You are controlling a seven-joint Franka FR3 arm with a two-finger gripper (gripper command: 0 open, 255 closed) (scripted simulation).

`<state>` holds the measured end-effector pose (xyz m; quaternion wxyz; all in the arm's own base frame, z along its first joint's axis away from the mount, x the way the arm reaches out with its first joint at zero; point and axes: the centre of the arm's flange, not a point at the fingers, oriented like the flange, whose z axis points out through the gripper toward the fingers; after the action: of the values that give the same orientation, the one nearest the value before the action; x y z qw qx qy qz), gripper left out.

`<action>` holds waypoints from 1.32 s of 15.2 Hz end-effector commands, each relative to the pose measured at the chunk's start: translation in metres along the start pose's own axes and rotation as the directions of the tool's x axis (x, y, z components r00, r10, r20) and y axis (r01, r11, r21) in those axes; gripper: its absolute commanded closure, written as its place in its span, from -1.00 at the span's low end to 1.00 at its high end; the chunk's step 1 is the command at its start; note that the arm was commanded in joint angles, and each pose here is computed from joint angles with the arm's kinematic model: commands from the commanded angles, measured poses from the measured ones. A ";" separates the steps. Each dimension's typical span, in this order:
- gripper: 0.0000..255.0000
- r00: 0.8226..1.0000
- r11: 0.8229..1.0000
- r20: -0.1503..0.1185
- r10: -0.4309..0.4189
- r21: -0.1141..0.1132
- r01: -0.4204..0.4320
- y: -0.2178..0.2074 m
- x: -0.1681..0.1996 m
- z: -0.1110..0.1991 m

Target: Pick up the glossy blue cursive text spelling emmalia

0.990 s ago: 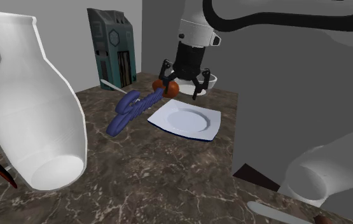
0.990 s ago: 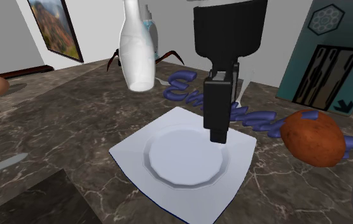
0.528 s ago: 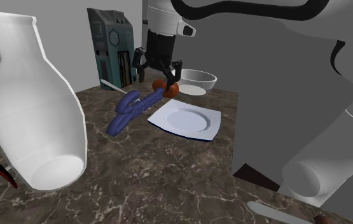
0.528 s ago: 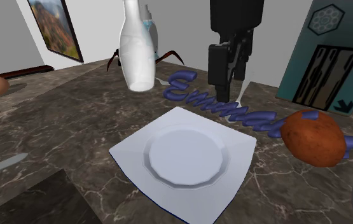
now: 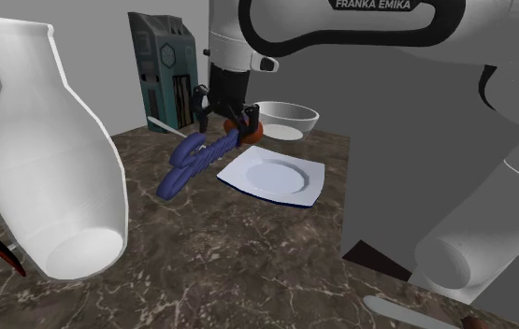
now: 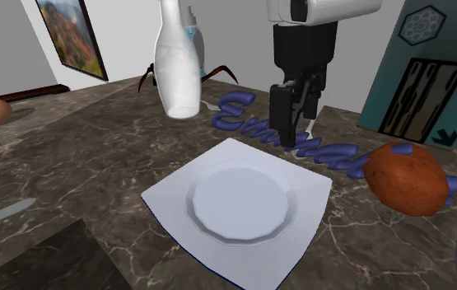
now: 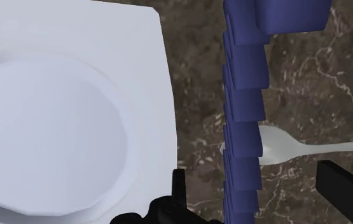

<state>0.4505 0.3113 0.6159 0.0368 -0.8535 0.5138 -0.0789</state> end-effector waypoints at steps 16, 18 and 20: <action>1.00 1.000 1.000 0.000 0.000 0.000 0.000 -0.002 0.002 -0.021; 1.00 1.000 1.000 0.000 0.000 0.000 0.000 -0.004 0.003 -0.032; 1.00 1.000 1.000 0.000 0.000 0.000 0.000 -0.005 0.004 -0.042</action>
<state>0.4499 0.3118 0.6528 0.0370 -0.8535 0.5139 -0.0785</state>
